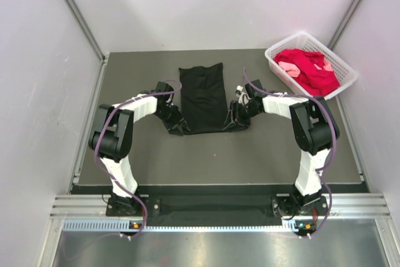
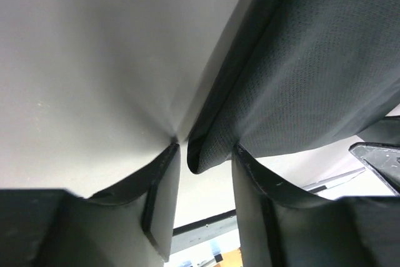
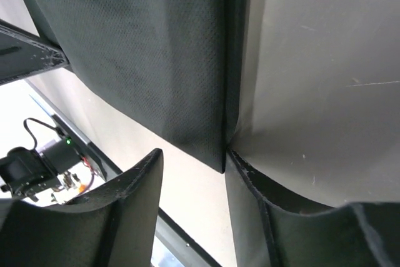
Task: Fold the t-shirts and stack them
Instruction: Fold the tshirt
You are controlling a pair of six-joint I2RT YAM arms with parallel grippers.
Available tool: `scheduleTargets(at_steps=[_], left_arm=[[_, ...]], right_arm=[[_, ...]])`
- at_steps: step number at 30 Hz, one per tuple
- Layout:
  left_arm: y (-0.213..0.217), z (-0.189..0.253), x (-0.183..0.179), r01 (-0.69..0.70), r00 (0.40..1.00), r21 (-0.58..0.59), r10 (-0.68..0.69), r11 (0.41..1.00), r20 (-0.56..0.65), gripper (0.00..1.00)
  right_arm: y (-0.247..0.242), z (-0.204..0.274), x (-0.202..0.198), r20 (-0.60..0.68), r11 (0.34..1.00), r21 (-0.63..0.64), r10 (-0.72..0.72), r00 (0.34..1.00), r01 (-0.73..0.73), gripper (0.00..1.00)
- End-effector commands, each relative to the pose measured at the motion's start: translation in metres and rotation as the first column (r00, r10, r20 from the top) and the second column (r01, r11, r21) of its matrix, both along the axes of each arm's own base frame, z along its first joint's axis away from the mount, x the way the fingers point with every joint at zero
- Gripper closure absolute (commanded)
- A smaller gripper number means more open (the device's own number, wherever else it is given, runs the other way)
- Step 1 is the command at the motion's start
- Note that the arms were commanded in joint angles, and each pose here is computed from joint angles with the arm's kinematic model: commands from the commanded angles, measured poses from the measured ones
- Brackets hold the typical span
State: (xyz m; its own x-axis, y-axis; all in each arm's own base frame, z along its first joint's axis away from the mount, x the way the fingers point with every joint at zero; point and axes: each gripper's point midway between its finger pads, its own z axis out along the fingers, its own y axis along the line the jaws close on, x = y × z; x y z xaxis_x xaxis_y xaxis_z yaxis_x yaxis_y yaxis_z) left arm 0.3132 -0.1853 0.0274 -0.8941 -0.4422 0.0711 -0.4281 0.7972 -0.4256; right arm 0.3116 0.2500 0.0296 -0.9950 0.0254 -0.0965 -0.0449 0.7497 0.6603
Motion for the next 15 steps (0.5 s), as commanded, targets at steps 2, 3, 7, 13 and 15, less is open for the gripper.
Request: scheduleTargets(at_steps=[2, 3, 7, 13, 15], left_arm=[[0.004, -0.009, 0.001, -0.021, 1.0, -0.002, 0.021, 1.0, -0.001, 0.59], [0.004, -0.009, 0.001, -0.019, 1.0, -0.006, 0.019, 1.0, -0.003, 0.6], [0.005, -0.015, -0.001, -0.005, 1.0, 0.002, 0.005, 1.0, -0.021, 0.72], [0.004, -0.014, 0.002, 0.021, 1.0, -0.001, -0.021, 1.0, 0.003, 1.0], [0.008, -0.012, -0.003, 0.027, 1.0, 0.013, -0.027, 1.0, 0.01, 1.0]], right_arm=[[-0.011, -0.013, 0.009, 0.025, 0.997, -0.045, -0.06, 0.998, 0.061, 0.57], [-0.011, -0.013, 0.01, 0.026, 0.997, -0.043, -0.061, 0.998, 0.062, 0.58], [-0.012, -0.016, 0.011, 0.022, 0.997, -0.049, -0.064, 0.998, 0.065, 0.67], [-0.011, -0.013, 0.007, 0.031, 0.999, -0.034, -0.038, 0.999, 0.039, 0.98], [-0.012, -0.012, 0.004, 0.044, 0.999, -0.04, -0.023, 0.999, 0.024, 1.0]])
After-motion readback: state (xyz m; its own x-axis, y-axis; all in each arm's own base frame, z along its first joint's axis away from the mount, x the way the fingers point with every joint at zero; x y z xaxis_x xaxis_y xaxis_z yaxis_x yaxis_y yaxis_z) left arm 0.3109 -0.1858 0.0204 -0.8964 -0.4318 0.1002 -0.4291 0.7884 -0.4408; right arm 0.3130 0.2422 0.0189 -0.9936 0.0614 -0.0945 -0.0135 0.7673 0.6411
